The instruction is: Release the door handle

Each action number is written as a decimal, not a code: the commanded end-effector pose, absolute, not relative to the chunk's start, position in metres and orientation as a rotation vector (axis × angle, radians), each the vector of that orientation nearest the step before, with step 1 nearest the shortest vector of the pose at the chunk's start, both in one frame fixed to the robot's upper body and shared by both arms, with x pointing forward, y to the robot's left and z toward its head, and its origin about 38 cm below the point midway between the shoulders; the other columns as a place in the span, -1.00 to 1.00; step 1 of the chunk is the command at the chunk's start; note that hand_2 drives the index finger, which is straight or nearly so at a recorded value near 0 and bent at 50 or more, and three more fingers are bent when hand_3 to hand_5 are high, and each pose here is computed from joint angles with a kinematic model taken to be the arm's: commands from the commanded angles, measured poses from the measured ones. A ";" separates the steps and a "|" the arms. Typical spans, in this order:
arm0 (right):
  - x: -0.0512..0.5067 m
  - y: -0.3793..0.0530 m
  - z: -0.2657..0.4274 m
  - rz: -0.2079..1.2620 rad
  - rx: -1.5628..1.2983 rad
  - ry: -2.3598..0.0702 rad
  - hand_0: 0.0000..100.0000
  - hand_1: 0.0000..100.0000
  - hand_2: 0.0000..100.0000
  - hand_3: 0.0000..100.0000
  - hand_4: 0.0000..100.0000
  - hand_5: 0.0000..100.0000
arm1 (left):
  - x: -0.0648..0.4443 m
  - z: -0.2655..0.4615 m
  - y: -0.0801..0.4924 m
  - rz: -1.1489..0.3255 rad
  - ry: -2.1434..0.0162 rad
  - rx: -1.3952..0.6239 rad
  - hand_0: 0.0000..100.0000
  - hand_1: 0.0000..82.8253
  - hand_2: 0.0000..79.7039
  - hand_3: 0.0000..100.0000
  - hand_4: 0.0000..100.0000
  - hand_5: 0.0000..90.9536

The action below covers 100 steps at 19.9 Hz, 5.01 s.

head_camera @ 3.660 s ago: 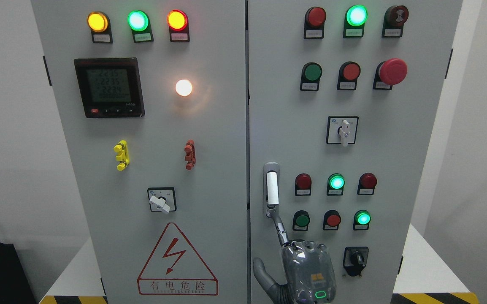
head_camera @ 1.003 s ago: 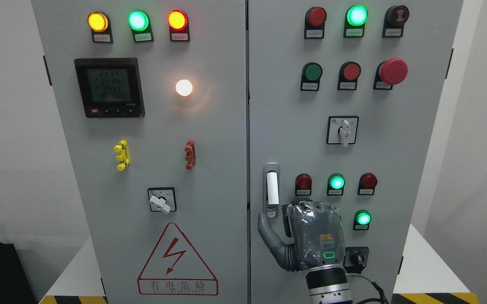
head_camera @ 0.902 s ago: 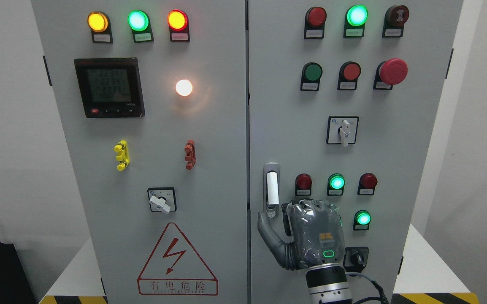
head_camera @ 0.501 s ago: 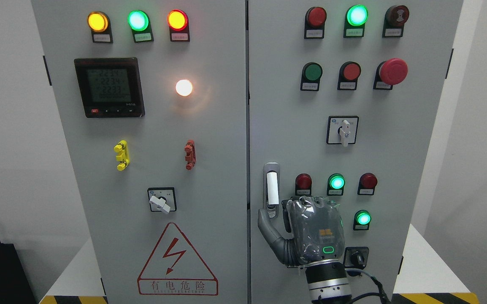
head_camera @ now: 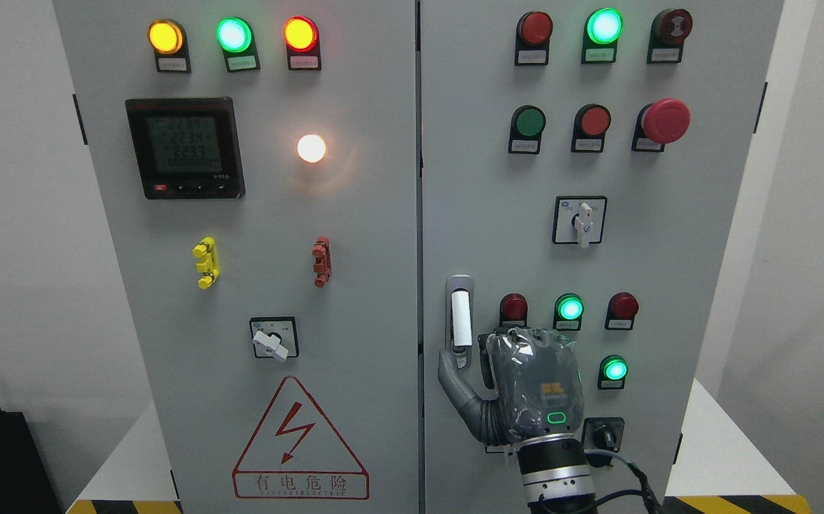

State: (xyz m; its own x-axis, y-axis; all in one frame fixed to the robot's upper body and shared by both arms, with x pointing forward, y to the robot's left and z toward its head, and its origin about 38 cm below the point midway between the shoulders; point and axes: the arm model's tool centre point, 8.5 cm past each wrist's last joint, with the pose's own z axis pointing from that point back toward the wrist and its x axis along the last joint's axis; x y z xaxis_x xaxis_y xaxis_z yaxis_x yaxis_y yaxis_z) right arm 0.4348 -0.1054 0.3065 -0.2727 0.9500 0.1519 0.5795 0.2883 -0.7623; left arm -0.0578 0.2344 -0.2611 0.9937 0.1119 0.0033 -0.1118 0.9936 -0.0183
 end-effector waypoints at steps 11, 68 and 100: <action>0.435 -0.105 0.309 0.749 -1.367 -1.968 0.09 -0.51 1.00 1.00 0.88 0.91 | -0.065 -0.260 0.235 0.099 0.016 -0.018 -0.76 -0.06 -1.00 -1.00 -1.00 -1.00; 0.435 -0.124 0.309 0.657 -1.418 -1.962 0.12 -0.34 1.00 1.00 0.87 0.93 | -0.065 -0.260 0.234 0.099 0.016 -0.019 -0.76 -0.06 -1.00 -1.00 -1.00 -1.00; 0.435 -0.133 0.314 0.626 -1.447 -1.966 0.15 -0.37 1.00 1.00 0.87 0.92 | -0.065 -0.260 0.234 0.099 0.016 -0.019 -0.76 -0.06 -1.00 -1.00 -1.00 -1.00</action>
